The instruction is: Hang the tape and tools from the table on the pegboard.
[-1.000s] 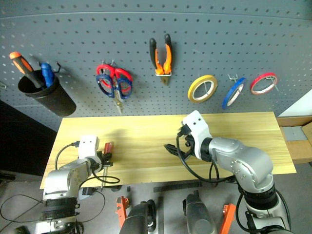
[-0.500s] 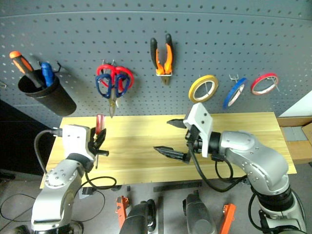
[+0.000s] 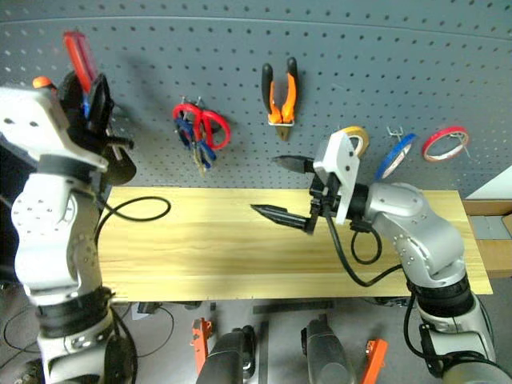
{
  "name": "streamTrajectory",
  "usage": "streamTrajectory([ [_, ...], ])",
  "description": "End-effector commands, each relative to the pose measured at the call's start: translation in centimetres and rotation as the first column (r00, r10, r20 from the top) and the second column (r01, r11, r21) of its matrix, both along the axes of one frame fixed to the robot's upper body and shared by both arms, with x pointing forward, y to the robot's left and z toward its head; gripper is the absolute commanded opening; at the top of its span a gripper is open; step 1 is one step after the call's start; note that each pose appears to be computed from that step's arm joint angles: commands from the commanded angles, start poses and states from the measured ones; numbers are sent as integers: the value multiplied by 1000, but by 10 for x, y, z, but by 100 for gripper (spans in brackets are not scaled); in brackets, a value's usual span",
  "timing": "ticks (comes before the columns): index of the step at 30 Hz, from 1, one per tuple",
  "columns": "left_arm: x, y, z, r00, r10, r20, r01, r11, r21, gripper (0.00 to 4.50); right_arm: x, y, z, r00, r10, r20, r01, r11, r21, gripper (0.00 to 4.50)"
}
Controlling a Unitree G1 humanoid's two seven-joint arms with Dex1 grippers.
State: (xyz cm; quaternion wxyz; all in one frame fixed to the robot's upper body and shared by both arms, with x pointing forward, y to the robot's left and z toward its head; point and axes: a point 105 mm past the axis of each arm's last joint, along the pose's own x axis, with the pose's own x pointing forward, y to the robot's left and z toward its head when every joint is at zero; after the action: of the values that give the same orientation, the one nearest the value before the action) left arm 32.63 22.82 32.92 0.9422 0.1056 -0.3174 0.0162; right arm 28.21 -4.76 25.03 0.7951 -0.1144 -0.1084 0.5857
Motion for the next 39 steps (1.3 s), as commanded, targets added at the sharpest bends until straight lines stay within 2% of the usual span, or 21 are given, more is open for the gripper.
streamTrajectory([
  [1,-13,6,32,993,-12,114,19,998,-59,85,-4,-4,15,998,14,60,-15,1000,22,450],
  [7,-22,13,61,983,-10,185,23,997,-67,85,-6,-7,17,999,25,46,-26,999,20,450],
  [16,-36,36,68,972,121,202,-118,993,-27,85,-8,-8,17,998,43,35,-43,999,24,450],
  [26,-4,41,28,984,115,138,-109,993,-52,85,-3,-1,23,998,48,51,-50,998,44,450],
  [36,-9,55,20,968,219,127,-209,974,-87,85,-4,-4,20,999,25,41,-27,999,40,450],
  [39,-13,58,17,959,253,126,-242,965,-97,183,-4,-4,20,999,23,40,-24,999,40,450],
])
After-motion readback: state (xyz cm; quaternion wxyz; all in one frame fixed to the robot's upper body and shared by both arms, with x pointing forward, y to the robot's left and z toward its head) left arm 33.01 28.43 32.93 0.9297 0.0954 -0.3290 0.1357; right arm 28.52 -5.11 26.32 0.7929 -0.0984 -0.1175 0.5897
